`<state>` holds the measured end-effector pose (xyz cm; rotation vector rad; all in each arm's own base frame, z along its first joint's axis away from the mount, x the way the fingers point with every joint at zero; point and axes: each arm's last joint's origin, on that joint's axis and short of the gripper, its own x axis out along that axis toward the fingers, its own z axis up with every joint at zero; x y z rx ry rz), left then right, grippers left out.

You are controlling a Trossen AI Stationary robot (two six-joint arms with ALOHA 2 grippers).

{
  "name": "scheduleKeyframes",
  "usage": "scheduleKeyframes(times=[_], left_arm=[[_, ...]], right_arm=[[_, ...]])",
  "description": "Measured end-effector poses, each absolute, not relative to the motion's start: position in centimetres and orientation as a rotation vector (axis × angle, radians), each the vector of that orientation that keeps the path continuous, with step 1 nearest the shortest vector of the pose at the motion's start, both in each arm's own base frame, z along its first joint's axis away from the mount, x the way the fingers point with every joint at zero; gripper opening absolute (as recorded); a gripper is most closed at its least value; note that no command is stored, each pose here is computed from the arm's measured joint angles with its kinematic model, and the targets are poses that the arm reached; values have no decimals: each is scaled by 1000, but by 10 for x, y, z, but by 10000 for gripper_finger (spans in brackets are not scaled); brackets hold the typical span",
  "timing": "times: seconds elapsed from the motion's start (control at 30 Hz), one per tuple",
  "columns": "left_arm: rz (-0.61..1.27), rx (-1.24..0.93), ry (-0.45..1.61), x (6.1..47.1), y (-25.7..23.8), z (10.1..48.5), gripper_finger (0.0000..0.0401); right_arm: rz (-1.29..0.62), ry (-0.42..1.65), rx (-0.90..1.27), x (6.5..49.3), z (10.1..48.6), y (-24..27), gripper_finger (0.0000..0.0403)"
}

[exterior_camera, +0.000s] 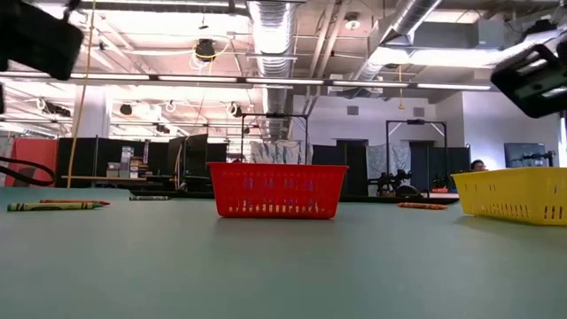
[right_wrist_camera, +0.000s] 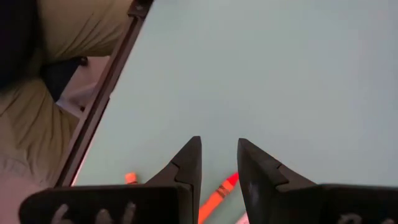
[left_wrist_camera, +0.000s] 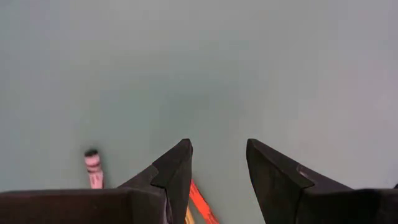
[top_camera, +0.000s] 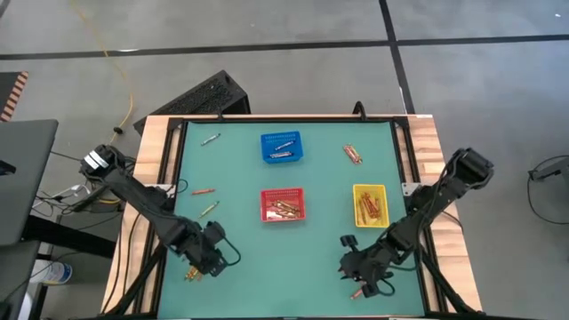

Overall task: Sort crayons
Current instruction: Put the orange crayon into the yellow bin

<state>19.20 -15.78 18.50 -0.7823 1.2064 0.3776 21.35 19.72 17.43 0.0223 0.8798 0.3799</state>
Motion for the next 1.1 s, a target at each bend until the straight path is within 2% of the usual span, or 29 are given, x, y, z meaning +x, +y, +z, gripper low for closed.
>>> scheduleKeyframes(times=[0.33,0.73,0.87,1.03,1.1], left_arm=[[477,-789,1343,186,-177,155,141],[475,-703,1351,189,-178,145,134],[453,-665,1351,189,-178,145,101],[434,-635,1348,189,-177,145,25],[417,-608,1333,189,-178,145,10]], right_arm=[[402,885,11,224,175,186,97],[414,882,18,227,175,183,97],[420,863,27,229,176,183,97],[422,858,29,229,177,184,97],[422,858,30,229,177,184,97]])
